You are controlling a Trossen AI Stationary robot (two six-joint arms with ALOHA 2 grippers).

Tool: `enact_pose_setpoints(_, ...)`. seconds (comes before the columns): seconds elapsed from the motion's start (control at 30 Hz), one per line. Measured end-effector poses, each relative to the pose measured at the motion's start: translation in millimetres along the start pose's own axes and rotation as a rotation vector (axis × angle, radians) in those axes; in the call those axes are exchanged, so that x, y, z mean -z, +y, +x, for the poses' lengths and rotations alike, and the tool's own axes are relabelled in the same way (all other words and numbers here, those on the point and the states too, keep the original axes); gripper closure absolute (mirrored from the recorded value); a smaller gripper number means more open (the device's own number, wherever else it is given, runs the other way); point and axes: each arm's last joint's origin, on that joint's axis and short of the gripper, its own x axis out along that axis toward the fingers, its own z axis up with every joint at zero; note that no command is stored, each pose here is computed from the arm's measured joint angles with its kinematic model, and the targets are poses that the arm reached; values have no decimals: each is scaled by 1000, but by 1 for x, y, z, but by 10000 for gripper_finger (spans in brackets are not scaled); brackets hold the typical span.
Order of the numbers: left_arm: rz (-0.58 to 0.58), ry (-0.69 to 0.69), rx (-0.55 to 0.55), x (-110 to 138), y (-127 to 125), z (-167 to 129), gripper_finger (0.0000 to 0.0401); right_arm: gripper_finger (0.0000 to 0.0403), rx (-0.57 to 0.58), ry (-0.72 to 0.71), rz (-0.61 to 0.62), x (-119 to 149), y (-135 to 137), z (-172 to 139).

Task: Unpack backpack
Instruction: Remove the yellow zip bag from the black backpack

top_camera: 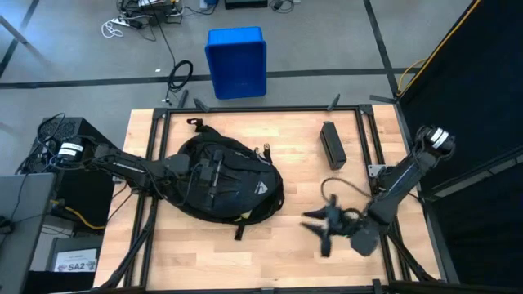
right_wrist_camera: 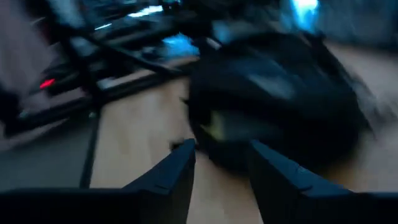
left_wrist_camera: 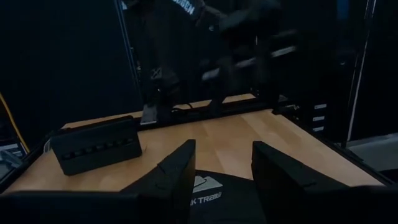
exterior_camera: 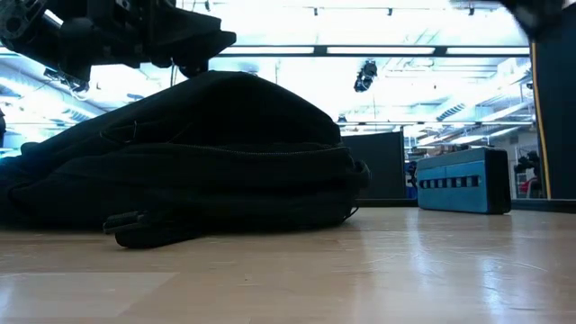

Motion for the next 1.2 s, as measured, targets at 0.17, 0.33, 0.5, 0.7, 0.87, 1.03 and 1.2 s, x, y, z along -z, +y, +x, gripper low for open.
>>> enact_pose_setpoints(0.17, 1, 2, -12, 0, 0, 0, 274, 284, 2, 45, -369, -9, 22, 70)
enact_pose_setpoints(0.33, -4, 59, -22, 6, 0, 0, 274, 284, 117, 205, -483, 6, 11, 126)
enact_pose_setpoints(0.5, 34, 192, -65, 16, -1, -1, 275, 287, 115, 345, -378, 24, -16, 158)
enact_pose_setpoints(0.7, -1, 379, -26, 6, -13, 9, 281, 289, 151, 399, -267, 28, -34, 172)
enact_pose_setpoints(0.87, -7, 368, 43, -9, -38, 17, 282, 292, 171, 379, -285, 25, -37, 175)
enact_pose_setpoints(1.03, 32, 407, 10, -6, -61, 28, 282, 292, 140, 297, -311, 16, -34, 181)
enact_pose_setpoints(1.2, 127, 505, -161, 14, -66, 40, 270, 292, 128, 216, -279, 7, -36, 187)
